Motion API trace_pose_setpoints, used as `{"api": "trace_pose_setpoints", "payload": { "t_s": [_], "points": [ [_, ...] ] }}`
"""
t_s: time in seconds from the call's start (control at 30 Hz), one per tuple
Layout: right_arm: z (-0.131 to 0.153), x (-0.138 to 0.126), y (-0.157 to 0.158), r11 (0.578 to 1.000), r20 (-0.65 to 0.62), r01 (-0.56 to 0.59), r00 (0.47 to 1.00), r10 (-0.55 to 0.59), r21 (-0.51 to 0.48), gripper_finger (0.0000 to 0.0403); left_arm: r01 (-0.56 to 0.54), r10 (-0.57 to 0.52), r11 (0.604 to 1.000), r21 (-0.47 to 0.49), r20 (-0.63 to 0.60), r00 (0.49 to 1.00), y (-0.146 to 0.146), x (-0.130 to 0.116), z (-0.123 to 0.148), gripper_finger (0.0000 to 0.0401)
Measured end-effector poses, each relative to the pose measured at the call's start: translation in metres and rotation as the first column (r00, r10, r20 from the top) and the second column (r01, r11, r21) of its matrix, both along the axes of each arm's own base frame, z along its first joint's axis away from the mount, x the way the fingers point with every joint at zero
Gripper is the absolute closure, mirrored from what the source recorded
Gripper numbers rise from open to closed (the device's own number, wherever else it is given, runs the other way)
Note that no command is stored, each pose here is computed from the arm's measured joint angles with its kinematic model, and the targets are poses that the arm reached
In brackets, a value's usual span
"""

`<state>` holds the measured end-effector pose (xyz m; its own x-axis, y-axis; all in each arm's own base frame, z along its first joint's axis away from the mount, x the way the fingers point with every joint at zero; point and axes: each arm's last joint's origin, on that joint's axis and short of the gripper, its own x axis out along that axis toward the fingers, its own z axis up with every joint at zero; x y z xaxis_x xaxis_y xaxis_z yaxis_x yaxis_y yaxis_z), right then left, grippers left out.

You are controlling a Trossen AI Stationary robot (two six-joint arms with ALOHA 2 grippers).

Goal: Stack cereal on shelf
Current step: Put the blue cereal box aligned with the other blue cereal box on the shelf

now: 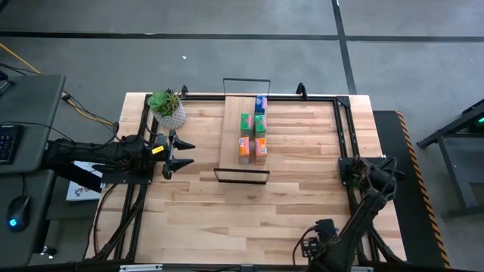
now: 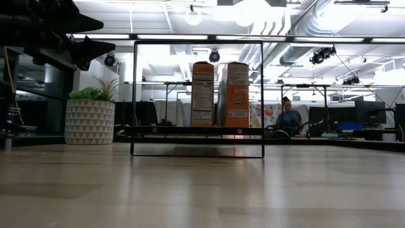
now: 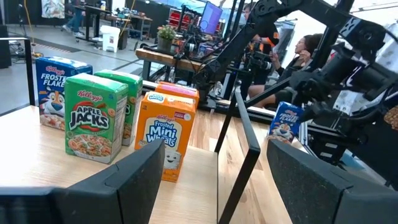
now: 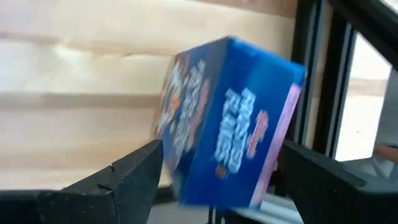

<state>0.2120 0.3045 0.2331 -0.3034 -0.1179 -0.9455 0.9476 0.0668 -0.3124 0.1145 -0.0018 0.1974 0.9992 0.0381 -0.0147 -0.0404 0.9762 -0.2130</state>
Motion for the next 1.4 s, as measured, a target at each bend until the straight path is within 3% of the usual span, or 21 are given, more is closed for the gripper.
{"api": "trace_pose_setpoints", "payload": {
  "t_s": [0.2,0.53,0.63,0.83,0.93,1.03,1.13,1.2,1.27,1.33,1.4],
  "points": [
    [-0.015,0.002,-0.01,0.998,-0.035,0.012,0.999,-0.014,-0.054,0.0098,0.0,0.0,1.0,0.0,0.0,1.0,0.0,0.0,0.0,0.0126],
    [-0.016,0.009,-0.016,0.998,-0.014,-0.017,1.0,0.016,-0.068,0.0107,0.0,0.0,1.0,0.0,0.0,1.0,0.0,0.0,0.0,0.0126],
    [-0.016,0.01,-0.017,0.997,-0.012,-0.001,1.0,0.0,-0.072,0.0135,0.0,0.0,1.0,0.0,-0.001,1.0,0.0,0.0,0.0,0.0126],
    [-0.016,0.01,-0.017,0.998,-0.018,-0.001,1.0,0.0,-0.067,0.0228,0.0,0.0,1.0,0.0,-0.001,1.0,0.0,0.0,0.0,0.0126],
    [-0.014,0.011,-0.017,0.997,0.002,-0.048,0.999,0.049,-0.068,0.0268,0.0,0.0,1.0,0.0,-0.001,1.0,0.0,0.0,0.0,0.0126],
    [-0.002,0.012,-0.02,0.989,0.101,-0.11,0.988,0.12,-0.104,0.0285,0.0,0.0,1.0,0.0,-0.001,1.0,0.0,0.0,0.0,0.0126],
    [0.022,0.017,-0.025,0.958,0.281,-0.212,0.923,0.262,-0.195,0.0284,0.0,0.0,1.0,0.0,0.0,1.0,0.0,0.0,0.0,0.0126],
    [0.042,0.023,-0.029,0.909,0.415,-0.279,0.82,0.394,-0.311,0.0279,0.0,0.0,1.0,0.0,0.0,1.0,0.0,0.0,0.0,0.0126],
    [0.066,0.031,-0.035,0.833,0.499,-0.303,0.688,0.527,-0.462,0.0275,0.0,0.0,1.0,0.0,0.0,1.0,0.0,0.0,0.0,0.0126],
    [0.093,0.039,-0.048,0.725,0.494,-0.292,0.572,0.655,-0.623,0.0273,0.0,0.0,1.0,0.001,-0.001,1.0,0.0,0.0,0.0,0.0126],
    [0.12,0.05,-0.065,0.616,0.434,-0.266,0.51,0.743,-0.741,0.0273,0.0,0.0,1.0,0.001,-0.001,1.0,0.0,0.0,0.0,0.0126]
  ]
}}
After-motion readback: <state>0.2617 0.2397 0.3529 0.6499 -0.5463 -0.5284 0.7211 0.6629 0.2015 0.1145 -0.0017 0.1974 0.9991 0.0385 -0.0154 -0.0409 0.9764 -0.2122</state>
